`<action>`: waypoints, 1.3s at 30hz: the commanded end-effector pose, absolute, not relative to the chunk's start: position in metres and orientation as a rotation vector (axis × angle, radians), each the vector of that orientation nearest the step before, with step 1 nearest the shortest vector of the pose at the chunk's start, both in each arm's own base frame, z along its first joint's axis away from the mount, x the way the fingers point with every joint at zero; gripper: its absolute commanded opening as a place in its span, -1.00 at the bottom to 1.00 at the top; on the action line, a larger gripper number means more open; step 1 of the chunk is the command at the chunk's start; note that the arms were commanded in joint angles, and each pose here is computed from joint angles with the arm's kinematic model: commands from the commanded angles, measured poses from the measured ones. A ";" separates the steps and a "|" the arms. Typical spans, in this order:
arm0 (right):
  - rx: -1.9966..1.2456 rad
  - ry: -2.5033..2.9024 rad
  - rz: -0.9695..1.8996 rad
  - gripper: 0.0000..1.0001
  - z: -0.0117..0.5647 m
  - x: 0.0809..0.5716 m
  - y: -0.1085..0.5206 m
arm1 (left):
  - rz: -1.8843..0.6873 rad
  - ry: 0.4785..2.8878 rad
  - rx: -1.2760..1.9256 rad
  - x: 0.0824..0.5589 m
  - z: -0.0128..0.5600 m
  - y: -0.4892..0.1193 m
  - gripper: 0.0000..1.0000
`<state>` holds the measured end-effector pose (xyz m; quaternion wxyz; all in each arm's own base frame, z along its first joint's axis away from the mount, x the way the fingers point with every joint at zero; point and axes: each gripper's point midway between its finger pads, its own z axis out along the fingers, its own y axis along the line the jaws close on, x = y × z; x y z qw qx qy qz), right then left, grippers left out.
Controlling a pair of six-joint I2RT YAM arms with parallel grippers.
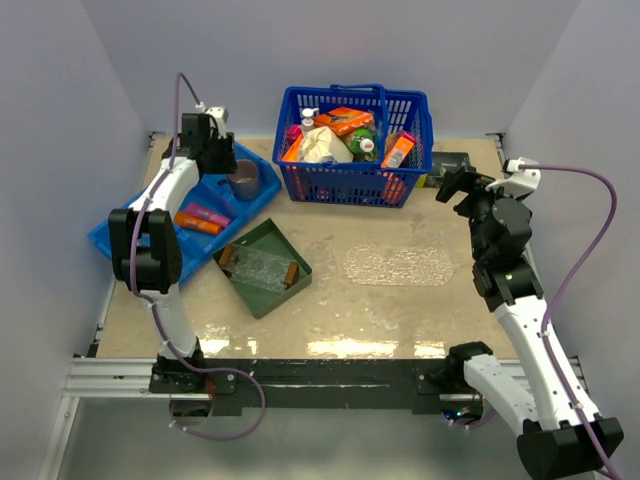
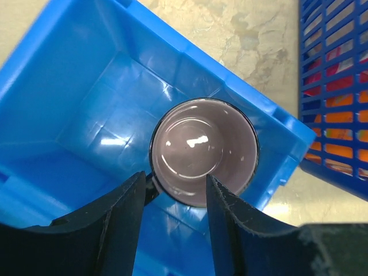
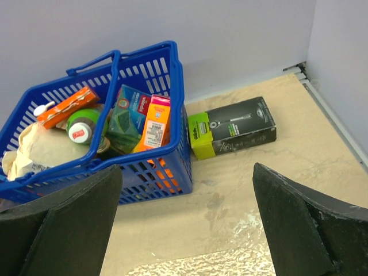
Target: Prepare toiletry sets of a toothbrush and toothpaste on the tray
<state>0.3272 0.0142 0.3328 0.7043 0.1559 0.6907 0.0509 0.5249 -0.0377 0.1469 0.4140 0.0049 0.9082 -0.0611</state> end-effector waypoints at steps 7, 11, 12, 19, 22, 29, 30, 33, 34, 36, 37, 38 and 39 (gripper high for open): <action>0.311 1.519 0.150 0.96 0.353 0.329 0.022 | -0.139 2.295 0.016 0.549 0.132 -0.037 0.01; 0.299 1.537 0.157 0.96 0.349 0.332 0.025 | -0.146 2.330 0.020 0.551 0.117 -0.038 -0.05; 0.300 1.537 0.159 0.96 0.350 0.332 0.025 | -0.156 2.345 0.021 0.551 0.109 -0.040 -0.09; 0.295 1.551 0.160 0.96 0.348 0.334 0.027 | -0.161 2.360 0.018 0.552 0.099 -0.040 -0.49; 0.297 1.557 0.158 0.96 0.346 0.336 0.027 | -0.166 2.376 0.021 0.551 0.092 -0.041 -0.66; 0.290 1.597 0.153 0.96 0.340 0.345 0.030 | -0.194 2.333 0.021 0.552 0.112 -0.045 -1.00; 0.290 1.611 0.152 0.96 0.336 0.349 0.031 | -0.199 2.318 0.020 0.553 0.119 -0.046 -1.00; 0.279 1.645 0.164 0.96 0.330 0.358 0.037 | -0.206 2.251 0.014 0.551 0.149 -0.046 -1.00; 0.275 1.648 0.176 0.96 0.331 0.360 0.039 | -0.206 2.239 0.003 0.548 0.153 -0.045 -1.00; 0.272 1.675 0.181 0.95 0.323 0.364 0.041 | -0.209 2.186 -0.005 0.547 0.176 -0.045 -1.00; 0.272 1.683 0.186 0.95 0.321 0.365 0.042 | -0.209 2.179 -0.017 0.546 0.179 -0.043 -1.00; 0.274 1.689 0.193 0.95 0.319 0.366 0.044 | -0.209 2.157 -0.021 0.544 0.190 -0.042 -1.00; 0.272 1.700 0.195 0.95 0.315 0.368 0.045 | -0.207 2.146 -0.027 0.544 0.195 -0.040 -1.00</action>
